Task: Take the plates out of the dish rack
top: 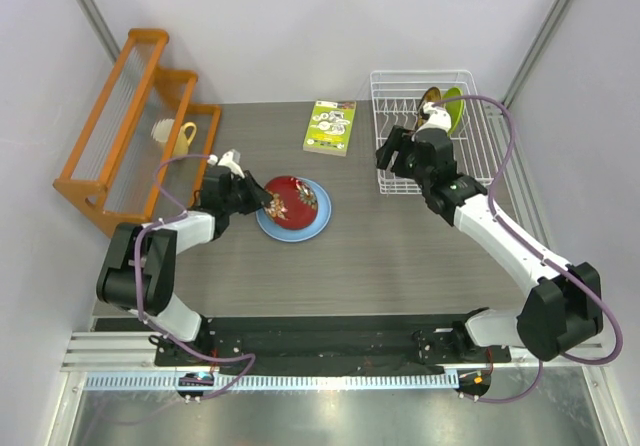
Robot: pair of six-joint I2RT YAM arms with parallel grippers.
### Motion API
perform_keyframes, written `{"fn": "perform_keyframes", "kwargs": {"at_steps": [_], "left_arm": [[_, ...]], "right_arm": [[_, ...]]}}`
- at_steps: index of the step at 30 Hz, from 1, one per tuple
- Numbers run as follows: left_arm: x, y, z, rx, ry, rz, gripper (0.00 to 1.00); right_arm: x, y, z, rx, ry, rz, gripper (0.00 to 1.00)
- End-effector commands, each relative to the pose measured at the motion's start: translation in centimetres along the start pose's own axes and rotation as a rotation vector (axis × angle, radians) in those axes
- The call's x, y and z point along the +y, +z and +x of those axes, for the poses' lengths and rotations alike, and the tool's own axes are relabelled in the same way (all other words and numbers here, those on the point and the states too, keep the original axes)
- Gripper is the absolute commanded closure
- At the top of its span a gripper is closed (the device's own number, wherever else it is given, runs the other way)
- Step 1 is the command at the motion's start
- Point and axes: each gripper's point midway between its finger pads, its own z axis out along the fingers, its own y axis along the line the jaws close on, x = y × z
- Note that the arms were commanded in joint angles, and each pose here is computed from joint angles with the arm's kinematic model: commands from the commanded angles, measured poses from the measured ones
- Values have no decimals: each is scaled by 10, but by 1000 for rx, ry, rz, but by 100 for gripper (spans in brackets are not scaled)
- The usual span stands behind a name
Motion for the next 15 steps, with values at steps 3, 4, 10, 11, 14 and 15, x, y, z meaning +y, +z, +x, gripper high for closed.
{"fn": "perform_keyframes", "kwargs": {"at_steps": [3,4,10,11,14,15], "left_arm": [[0,5,2,38,19,0,49],[1,5,3,42,19,-7,45],[2,-4,-5,32,50,-46,30],[4,-5,-9,20,59,-65,22],[1,-16,-21,-9,94,-90,3],[-3,-23,-27,-24,111,-88,2]], "right_arm": [[-23,-5,-29,-69,-56,105,25],[-32,-2,-33,-77,-78,148,25],[-63,7,-60,-116,-147,291,24],[-72,12,-60,-111,-167,334,24],[-89,18,-81,-142,-201,412,24],[-99,27,-80,-134,-216,454,24]]}}
